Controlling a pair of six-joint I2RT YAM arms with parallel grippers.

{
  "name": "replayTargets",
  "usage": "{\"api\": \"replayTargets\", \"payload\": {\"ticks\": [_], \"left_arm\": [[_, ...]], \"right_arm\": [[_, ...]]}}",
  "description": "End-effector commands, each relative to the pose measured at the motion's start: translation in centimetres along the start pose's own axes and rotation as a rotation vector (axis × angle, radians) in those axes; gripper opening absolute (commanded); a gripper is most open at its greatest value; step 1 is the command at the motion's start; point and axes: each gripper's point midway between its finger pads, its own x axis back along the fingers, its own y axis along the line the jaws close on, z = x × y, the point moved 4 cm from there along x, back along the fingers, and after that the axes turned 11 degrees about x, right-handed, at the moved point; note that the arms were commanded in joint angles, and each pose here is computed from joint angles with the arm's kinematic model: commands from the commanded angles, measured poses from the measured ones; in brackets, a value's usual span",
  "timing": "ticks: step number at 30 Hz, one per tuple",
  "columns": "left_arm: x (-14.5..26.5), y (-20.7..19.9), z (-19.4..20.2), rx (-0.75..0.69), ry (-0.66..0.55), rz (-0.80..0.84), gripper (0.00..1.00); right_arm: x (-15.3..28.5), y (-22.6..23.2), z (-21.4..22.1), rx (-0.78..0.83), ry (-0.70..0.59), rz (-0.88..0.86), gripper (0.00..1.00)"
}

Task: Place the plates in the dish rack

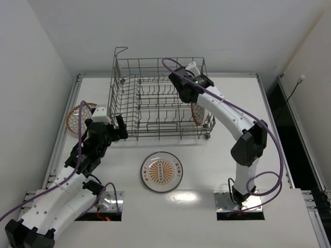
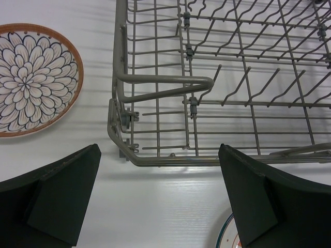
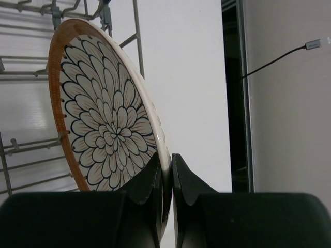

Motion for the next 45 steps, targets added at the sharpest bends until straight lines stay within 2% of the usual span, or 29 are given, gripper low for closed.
{"api": "replayTargets", "payload": {"ticks": [1, 7, 14, 23, 32, 45], "left_arm": [[0.3, -1.0, -1.5, 0.007, -0.041, 0.038, 0.99], [0.3, -1.0, -1.5, 0.007, -0.041, 0.038, 0.99], [0.3, -1.0, -1.5, 0.007, -0.041, 0.038, 0.99], [0.3, -1.0, -1.5, 0.007, -0.041, 0.038, 0.99], [0.3, -1.0, -1.5, 0.007, -0.041, 0.038, 0.99], [0.3, -1.0, -1.5, 0.007, -0.041, 0.038, 0.99]], "right_arm": [[3.5, -8.2, -3.7, -0.233, -0.143, 0.242, 0.00], [4.6, -9.0, -3.9, -0.203, -0.154, 0.299, 0.00], [3.8, -6.4, -4.3, -0.117, -0.138, 0.341, 0.00], [4.0, -4.6, -5.0, -0.095, -0.157, 0.318, 0.00], [1.9, -1.5, -3.1, 0.021, -0.107, 0.362, 0.00], [0.2, 2.3, -2.3, 0.035, -0.078, 0.231, 0.01]]}}
